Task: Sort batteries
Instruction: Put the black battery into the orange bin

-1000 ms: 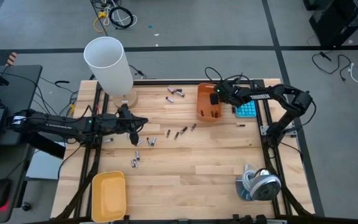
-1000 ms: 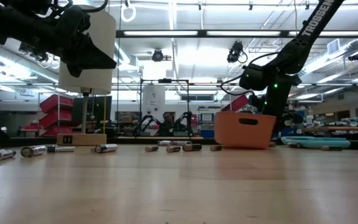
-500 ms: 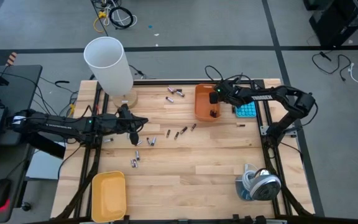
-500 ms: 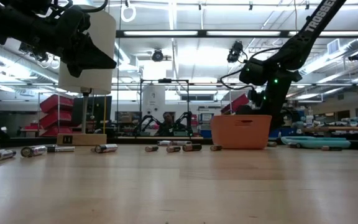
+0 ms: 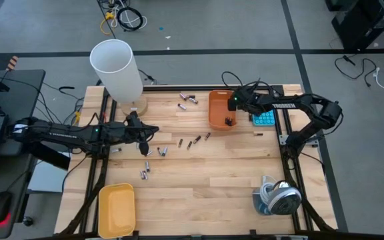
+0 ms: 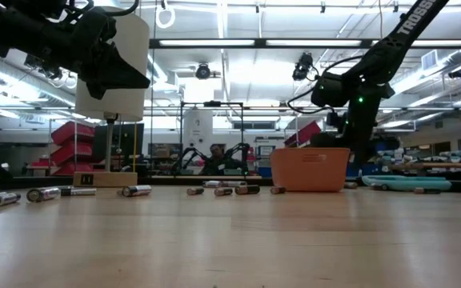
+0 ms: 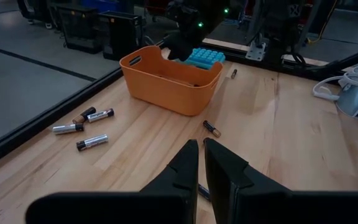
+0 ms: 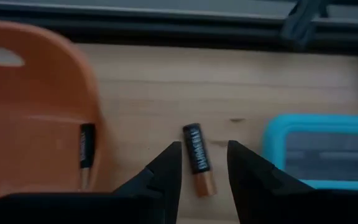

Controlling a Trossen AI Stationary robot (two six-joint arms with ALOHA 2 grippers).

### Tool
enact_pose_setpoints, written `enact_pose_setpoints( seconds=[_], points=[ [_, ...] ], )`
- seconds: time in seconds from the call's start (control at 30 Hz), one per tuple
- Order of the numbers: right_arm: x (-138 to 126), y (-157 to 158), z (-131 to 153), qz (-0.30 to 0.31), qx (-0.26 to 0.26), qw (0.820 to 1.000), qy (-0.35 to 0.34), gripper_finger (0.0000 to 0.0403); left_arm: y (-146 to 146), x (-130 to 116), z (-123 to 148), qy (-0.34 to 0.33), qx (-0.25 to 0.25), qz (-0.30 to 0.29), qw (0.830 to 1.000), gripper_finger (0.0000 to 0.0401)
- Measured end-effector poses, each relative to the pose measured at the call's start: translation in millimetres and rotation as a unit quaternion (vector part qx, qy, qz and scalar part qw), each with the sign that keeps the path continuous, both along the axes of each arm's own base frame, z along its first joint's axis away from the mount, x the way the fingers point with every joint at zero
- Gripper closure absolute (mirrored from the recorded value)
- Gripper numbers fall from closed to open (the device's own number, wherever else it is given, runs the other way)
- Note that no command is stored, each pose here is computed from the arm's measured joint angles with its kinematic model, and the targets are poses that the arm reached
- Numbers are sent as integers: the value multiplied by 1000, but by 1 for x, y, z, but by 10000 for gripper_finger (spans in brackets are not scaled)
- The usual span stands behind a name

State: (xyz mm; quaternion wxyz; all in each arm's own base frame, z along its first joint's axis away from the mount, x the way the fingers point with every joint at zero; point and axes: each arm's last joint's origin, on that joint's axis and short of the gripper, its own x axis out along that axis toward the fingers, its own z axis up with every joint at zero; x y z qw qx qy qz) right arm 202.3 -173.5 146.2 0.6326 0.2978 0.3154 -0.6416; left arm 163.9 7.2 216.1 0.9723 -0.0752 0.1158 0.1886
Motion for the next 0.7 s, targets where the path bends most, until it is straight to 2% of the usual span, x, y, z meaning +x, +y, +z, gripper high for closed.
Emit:
enact_pose_setpoints(
  seconds=[0.33, 0.7],
  points=[
    [0, -3, 0, 28, -15, 999, 33, 288, 0, 0, 0, 4, 10, -3, 1000, 371],
    [4, -6, -18, 35, 3, 998, 54, 286, 0, 0, 0, 4, 10, -3, 1000, 371]
  ],
)
